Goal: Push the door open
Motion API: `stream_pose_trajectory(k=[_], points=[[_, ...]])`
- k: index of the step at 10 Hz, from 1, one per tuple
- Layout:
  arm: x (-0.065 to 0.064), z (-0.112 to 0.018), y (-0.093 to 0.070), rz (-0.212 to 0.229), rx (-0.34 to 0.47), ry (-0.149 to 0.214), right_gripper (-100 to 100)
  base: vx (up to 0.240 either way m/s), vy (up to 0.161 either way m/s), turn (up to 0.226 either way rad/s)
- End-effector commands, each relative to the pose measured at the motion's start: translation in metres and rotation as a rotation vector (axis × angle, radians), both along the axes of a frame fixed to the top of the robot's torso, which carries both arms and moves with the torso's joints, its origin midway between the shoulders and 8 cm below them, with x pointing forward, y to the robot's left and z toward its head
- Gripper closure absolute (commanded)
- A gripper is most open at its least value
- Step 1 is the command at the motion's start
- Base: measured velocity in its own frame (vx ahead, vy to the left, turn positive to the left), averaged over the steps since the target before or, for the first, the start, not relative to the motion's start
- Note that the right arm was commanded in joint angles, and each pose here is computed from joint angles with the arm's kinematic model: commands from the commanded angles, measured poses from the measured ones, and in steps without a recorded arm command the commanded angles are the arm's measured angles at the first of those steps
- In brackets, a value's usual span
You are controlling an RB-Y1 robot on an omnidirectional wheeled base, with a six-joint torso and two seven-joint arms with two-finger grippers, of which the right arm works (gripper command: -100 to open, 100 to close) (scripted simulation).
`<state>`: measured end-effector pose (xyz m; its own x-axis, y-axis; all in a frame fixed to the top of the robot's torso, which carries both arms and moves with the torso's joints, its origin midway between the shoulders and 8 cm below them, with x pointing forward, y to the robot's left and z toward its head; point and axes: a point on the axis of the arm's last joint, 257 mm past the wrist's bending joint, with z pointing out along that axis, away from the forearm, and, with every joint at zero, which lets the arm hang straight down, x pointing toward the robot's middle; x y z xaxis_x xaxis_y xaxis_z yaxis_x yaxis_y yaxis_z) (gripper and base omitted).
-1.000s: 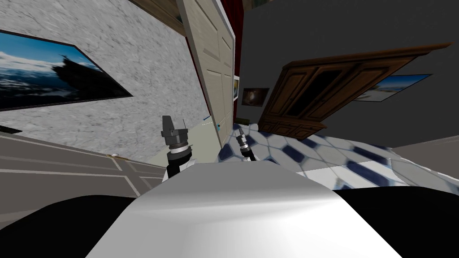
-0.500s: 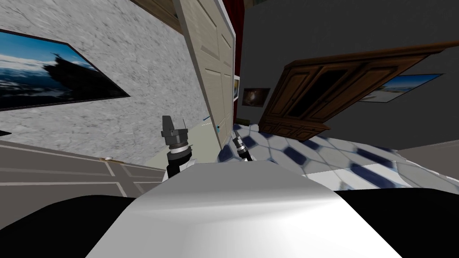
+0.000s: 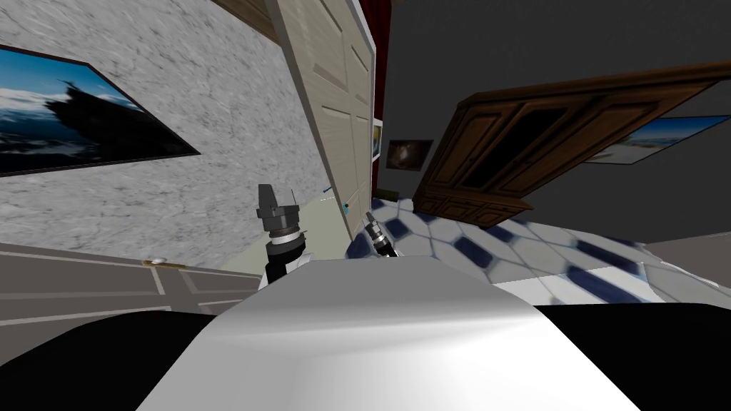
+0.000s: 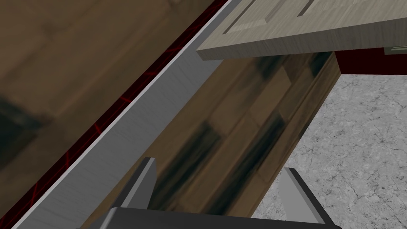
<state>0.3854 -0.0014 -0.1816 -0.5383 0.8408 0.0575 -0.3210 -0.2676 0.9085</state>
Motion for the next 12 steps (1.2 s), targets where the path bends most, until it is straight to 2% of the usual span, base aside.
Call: stream_pose_trajectory(k=[1,2,3,5,6,11,12], points=[[-0.003,-0.009,0.012,0.033,-0.008,0.014,-100,0.095,-0.019,0.011],[-0.006,-0.015,0.019,0.053,-0.014,0.023,-100,0.094,-0.009,0.012],[-0.012,-0.027,0.031,0.092,-0.026,0.039,-100,0.116,-0.013,0.013],[-0.019,-0.038,0.043,0.13,-0.04,0.055,-100,0.124,-0.039,0.013],[-0.026,-0.05,0.054,0.167,-0.055,0.071,-100,0.155,-0.021,0.016],[-0.048,-0.085,0.081,0.27,-0.107,0.115,-100,0.137,-0.017,0.012],[-0.056,-0.097,0.088,0.303,-0.126,0.129,-100,0.128,-0.014,0.011]])
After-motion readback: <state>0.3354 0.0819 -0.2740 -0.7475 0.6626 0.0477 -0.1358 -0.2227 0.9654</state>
